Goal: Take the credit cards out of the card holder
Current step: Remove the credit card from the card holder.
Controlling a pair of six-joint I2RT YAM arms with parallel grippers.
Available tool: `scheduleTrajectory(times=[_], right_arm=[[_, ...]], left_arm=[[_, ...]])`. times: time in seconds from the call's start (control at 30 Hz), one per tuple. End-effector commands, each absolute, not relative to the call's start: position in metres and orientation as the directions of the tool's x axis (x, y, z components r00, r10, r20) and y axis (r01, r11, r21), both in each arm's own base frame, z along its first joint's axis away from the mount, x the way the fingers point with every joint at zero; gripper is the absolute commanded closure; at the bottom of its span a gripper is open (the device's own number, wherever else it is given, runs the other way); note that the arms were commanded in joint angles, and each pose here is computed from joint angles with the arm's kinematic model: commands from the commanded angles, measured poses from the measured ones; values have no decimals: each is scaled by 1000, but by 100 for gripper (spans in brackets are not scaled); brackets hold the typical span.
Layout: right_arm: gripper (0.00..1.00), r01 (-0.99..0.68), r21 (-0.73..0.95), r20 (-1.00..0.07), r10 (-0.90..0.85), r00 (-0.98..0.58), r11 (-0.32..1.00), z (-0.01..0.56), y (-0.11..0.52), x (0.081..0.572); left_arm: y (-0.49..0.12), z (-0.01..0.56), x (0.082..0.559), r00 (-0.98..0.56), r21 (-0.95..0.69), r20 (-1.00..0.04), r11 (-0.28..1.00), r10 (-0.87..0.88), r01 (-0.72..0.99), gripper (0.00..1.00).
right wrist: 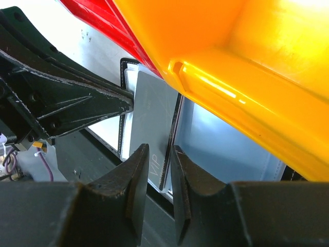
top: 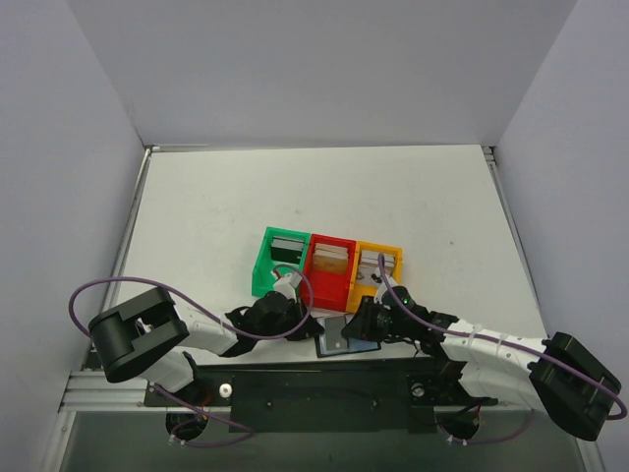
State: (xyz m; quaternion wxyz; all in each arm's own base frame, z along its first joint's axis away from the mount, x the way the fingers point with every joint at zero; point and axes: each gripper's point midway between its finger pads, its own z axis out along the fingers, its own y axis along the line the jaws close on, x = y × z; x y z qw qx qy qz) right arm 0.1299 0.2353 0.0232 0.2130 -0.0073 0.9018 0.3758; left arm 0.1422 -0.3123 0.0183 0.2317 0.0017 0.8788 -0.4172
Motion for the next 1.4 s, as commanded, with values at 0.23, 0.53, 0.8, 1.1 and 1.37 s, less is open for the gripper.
scheduleTrajectory(times=[0.23, 0.53, 0.8, 1.1, 1.37], right_arm=[[86, -188, 718, -392, 166, -905, 671, 34, 243, 132], [81, -189, 725, -393, 172, -904, 662, 36, 245, 132], [77, -185, 724, -388, 171, -905, 665, 35, 244, 132], [91, -180, 726, -392, 185, -901, 664, 36, 240, 134], [100, -172, 728, -392, 197, -898, 664, 36, 237, 135]], left_arm=[[-278, -32, 126, -924, -590, -367, 794, -106, 143, 100], [-279, -33, 126, -924, -582, -370, 799, -92, 153, 100], [-284, -32, 124, -925, -573, -374, 801, -67, 174, 100], [-283, -34, 124, -928, -569, -366, 806, -68, 165, 100], [-283, -35, 124, -929, -568, -363, 807, -71, 160, 100]])
